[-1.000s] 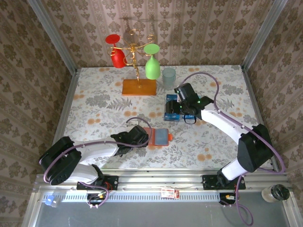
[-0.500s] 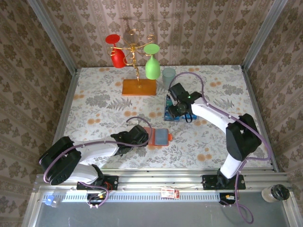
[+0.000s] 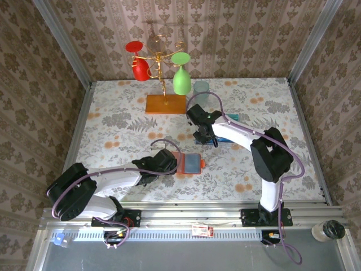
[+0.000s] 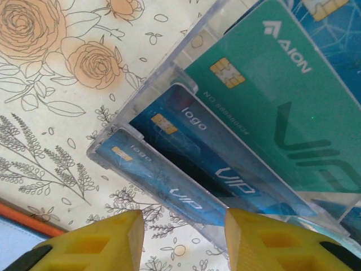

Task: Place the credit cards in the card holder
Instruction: Pick up the credit card from the storage box.

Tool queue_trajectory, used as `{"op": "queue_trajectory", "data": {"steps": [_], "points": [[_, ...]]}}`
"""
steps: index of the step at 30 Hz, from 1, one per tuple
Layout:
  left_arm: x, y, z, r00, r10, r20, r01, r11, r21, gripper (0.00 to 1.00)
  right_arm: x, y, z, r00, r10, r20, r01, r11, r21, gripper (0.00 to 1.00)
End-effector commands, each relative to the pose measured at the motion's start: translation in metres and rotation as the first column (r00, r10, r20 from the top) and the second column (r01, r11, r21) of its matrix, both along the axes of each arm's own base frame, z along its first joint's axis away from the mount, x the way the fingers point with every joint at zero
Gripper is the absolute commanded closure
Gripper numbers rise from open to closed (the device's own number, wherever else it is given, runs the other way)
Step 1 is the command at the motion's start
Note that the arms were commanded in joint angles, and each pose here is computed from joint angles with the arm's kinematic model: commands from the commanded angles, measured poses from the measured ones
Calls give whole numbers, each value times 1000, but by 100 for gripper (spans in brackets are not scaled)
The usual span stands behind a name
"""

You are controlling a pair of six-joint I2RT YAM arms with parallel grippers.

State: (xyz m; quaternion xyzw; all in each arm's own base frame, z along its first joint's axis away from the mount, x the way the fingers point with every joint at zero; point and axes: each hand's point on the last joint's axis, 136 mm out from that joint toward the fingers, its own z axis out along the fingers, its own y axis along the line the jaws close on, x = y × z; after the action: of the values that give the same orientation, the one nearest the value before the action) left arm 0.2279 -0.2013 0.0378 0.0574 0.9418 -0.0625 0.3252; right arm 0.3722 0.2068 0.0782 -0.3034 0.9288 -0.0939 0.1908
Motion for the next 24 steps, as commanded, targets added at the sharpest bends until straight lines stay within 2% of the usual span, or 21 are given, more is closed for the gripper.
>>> {"op": "queue_trajectory", "data": {"steps": [1, 13, 24], "points": [[3, 0, 1, 1000, 13, 9, -13, 1000, 7, 0, 9, -5, 2, 1000, 11, 12, -10, 998, -60, 59], [3, -1, 0, 1000, 14, 8, -14, 1000, -3, 0, 11, -8, -20, 999, 14, -31, -17, 995, -101, 65], [4, -3, 0, 1000, 13, 10, -13, 1000, -7, 0, 3, -11, -25, 998, 14, -57, -19, 996, -91, 91]]}}
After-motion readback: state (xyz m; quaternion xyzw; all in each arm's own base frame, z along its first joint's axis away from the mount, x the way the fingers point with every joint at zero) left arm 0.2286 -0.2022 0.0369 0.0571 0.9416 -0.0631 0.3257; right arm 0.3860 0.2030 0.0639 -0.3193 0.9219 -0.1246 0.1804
